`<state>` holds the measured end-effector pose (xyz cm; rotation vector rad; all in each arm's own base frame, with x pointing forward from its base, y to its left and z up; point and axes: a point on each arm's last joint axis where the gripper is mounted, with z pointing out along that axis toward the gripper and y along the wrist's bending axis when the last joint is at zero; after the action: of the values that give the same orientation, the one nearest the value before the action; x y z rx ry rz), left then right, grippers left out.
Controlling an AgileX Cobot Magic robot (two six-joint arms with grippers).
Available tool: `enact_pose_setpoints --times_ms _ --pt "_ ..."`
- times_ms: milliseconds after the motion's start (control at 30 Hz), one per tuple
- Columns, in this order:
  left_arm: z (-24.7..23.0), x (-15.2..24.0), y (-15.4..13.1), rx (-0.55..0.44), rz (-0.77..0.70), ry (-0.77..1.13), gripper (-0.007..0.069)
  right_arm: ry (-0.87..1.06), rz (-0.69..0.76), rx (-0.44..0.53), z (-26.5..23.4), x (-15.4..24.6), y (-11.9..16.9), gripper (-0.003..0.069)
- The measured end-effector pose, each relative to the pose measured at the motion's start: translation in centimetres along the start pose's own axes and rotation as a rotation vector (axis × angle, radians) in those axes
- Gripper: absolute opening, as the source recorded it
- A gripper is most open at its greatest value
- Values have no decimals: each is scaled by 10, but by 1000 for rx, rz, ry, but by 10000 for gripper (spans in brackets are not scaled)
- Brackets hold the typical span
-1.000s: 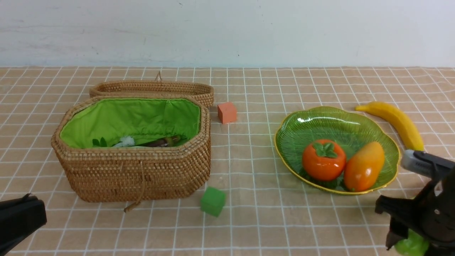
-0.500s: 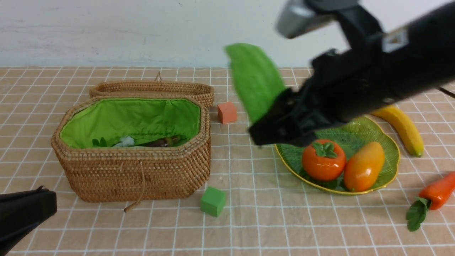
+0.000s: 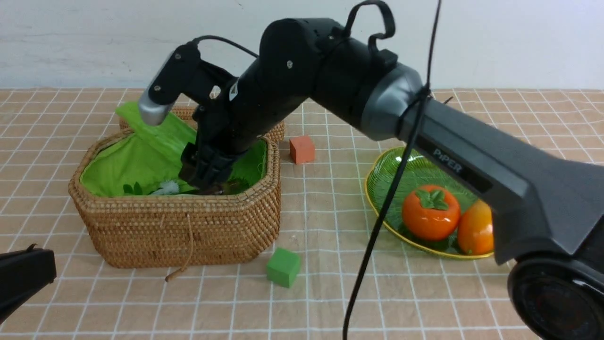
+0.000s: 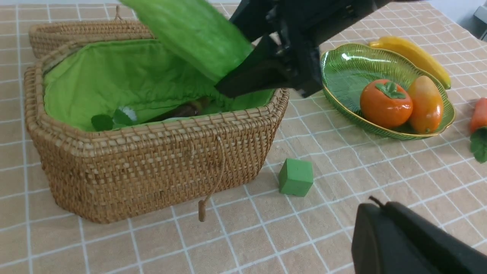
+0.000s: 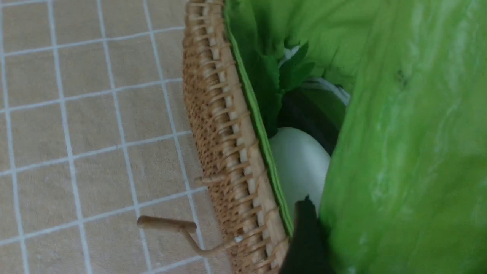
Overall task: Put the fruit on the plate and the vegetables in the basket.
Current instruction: Take a chayote with your right arm and place it on the basket on the left, then use the right arm to grab a carrot and put it into the left basket
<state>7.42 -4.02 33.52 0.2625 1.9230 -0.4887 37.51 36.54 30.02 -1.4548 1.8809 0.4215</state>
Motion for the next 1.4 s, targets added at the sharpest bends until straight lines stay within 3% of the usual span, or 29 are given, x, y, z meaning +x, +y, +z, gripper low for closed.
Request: enact_pose_setpoints --times_ms 167,300,400,533,633,667,767,900,967,1000,1033,1200,1400 --pt "0 0 0 2 26 -4 -13 54 71 6 -32 -8 2 654" --pt "0 -2 -1 13 39 -19 -13 77 97 80 -104 -24 7 661" --pt "0 -3 -3 35 26 -31 -13 44 176 226 -177 -35 10 568" --pt "-1 -5 -8 91 53 -59 -13 -2 369 453 -263 -22 13 326" --pt "-1 -6 -13 144 89 -77 -13 35 617 607 -310 28 11 161" --pt "-1 -6 -14 147 92 -78 -13 46 658 625 -314 37 10 153" --pt "-2 -5 -18 191 110 -71 -13 173 972 789 -338 124 11 116" --pt "-3 -5 -21 226 120 -72 -13 271 1350 920 -319 243 7 245" --pt "-3 -5 -21 229 129 -74 -13 259 1487 906 -304 282 1 335" --pt "-3 -5 -21 230 130 -74 -13 252 1499 905 -303 285 1 345" --pt "-3 -5 -21 230 136 -75 -13 250 1596 858 -286 315 -8 430" --pt "-3 -5 -21 234 130 -75 -13 226 1705 710 -251 361 -39 560" --pt "-3 -5 -23 248 107 -69 -13 237 1740 642 -218 394 -79 571"
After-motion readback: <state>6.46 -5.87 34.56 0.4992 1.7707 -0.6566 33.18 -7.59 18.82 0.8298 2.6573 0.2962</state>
